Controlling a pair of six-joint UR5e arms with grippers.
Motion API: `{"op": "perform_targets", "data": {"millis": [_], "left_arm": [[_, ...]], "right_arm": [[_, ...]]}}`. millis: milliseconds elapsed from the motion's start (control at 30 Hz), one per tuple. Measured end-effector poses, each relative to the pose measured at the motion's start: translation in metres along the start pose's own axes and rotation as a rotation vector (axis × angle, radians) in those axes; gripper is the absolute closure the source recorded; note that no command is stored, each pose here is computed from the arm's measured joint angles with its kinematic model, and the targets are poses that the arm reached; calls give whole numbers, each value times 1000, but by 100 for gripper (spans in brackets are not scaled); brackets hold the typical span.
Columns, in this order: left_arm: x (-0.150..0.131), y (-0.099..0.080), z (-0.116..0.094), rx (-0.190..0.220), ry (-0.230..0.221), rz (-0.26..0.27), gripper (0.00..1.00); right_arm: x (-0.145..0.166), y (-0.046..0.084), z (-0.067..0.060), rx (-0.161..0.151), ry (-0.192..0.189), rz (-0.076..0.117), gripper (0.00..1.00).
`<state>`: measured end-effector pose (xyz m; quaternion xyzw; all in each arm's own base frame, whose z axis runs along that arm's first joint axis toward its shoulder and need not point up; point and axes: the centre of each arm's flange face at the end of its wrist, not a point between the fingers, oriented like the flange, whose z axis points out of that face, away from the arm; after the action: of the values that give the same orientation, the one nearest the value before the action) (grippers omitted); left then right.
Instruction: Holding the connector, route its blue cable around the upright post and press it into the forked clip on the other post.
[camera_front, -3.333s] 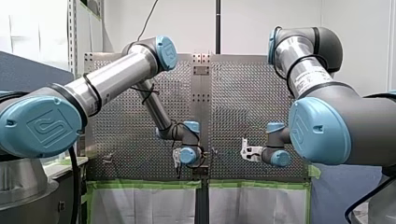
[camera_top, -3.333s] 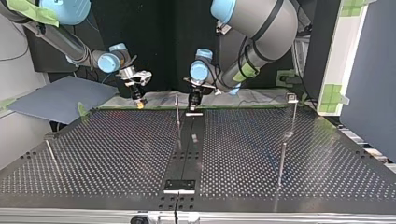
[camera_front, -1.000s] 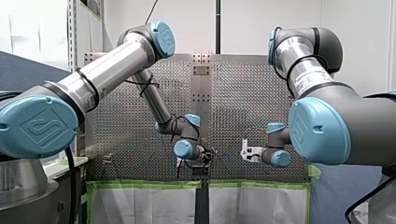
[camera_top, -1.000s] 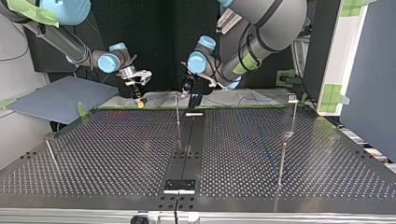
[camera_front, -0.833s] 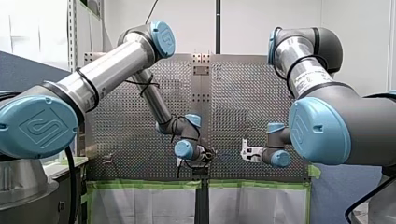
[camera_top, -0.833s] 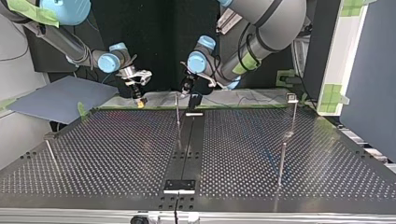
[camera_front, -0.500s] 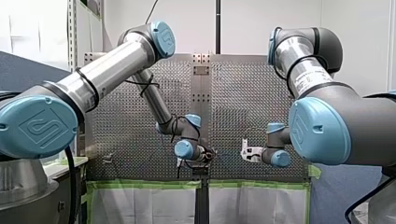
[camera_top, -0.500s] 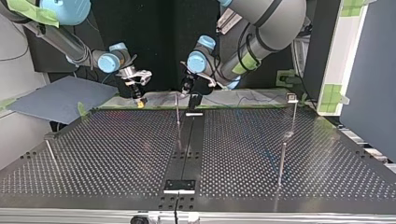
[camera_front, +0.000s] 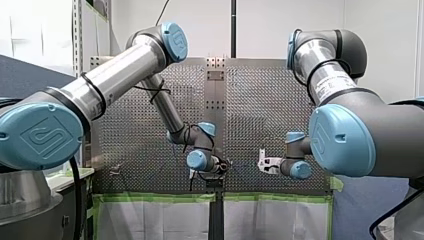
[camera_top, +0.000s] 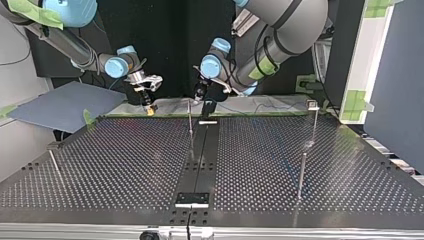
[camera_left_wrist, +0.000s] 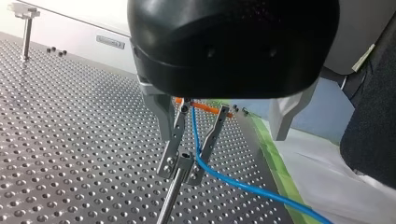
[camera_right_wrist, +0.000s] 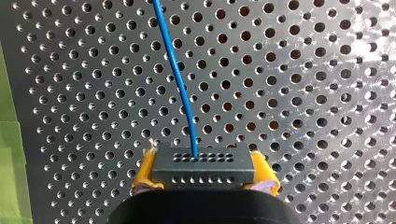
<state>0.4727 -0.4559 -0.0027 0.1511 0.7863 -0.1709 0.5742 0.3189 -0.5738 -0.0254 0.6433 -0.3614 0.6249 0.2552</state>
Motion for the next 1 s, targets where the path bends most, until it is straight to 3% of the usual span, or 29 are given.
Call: {"op": "perform_targets", "data": {"millis": [167, 400, 533, 667, 900, 1000], "left_arm": [[1, -2, -2, -4, 8, 12, 1], [-3, -10, -22, -34, 34, 79, 1], [-13, -13, -33, -45, 9, 101, 1], [-24, -14, -45, -63, -28, 81, 1], [-39, -37, -74, -55, -92, 61, 1], [-41, -49, -92, -56, -90, 67, 1]], "right_arm": [[0, 0, 0, 0, 0, 0, 100], [-1, 0, 0, 0, -4, 1, 100], [-1, -1, -1, 0, -6, 2, 100], [-2, 0, -1, -1, -8, 2, 100], [-2, 1, -1, -15, -11, 6, 100], [-3, 2, -2, -24, -15, 7, 100]]}}
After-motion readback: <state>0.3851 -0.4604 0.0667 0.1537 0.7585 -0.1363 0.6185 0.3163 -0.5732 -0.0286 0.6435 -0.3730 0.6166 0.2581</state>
